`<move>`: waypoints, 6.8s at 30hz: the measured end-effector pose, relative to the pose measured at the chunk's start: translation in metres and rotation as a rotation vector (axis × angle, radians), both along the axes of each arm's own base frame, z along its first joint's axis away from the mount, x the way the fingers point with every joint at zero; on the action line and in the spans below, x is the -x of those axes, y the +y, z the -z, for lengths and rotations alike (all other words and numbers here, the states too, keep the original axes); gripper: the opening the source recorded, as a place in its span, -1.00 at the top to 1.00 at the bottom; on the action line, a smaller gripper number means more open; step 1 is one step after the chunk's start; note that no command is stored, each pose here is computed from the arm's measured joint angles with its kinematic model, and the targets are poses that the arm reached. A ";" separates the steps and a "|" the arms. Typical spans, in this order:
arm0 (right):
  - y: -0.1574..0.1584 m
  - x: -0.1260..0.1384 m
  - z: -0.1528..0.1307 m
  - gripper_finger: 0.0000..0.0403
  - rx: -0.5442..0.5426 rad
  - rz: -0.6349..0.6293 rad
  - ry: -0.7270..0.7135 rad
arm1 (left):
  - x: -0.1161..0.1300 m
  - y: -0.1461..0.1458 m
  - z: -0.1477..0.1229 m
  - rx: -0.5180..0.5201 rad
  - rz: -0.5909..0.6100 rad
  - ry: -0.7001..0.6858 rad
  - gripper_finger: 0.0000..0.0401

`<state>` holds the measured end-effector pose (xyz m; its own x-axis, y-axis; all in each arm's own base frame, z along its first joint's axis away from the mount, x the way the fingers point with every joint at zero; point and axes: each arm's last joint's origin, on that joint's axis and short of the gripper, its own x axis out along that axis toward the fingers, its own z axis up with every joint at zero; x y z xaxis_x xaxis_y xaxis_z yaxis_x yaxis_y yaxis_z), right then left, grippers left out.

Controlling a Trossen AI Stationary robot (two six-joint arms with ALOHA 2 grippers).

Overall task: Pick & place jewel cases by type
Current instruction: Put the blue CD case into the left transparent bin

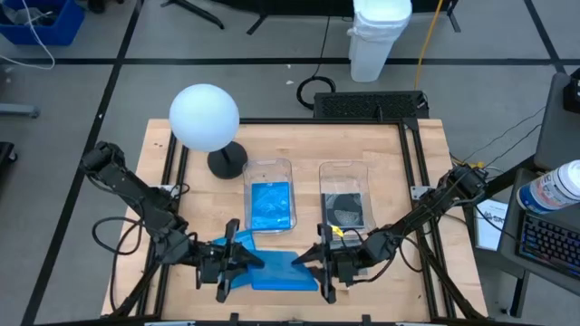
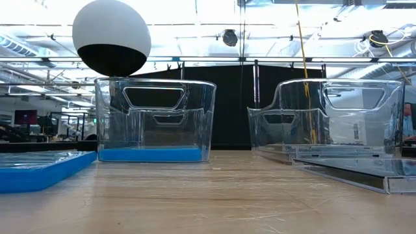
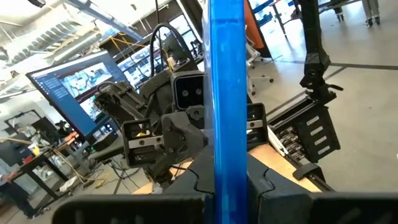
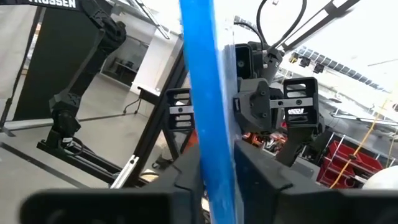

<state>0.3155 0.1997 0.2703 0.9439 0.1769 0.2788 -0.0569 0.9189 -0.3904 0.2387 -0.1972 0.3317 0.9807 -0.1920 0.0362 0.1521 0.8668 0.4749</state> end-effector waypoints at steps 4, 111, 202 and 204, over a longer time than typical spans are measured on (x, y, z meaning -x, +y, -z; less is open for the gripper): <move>0.000 0.000 0.000 0.88 0.024 0.011 -0.004 | 0.000 0.000 0.001 -0.003 0.007 0.008 0.88; 0.023 -0.059 0.029 0.86 0.235 0.728 0.477 | 0.014 0.009 0.040 -0.266 -0.227 0.380 0.87; 0.012 -0.072 -0.044 0.08 0.451 -0.115 -0.243 | 0.070 -0.003 -0.070 -0.228 0.828 -0.647 0.86; 0.008 -0.073 -0.046 0.09 0.434 -0.169 -0.284 | 0.061 -0.003 -0.065 -0.242 0.811 -0.627 0.85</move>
<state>0.3887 0.2081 0.3164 0.7903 0.4754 0.3866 -0.0269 0.6572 -0.7533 0.1779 -0.2003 0.3970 0.3739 -0.8523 0.3658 0.3114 0.4868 0.8161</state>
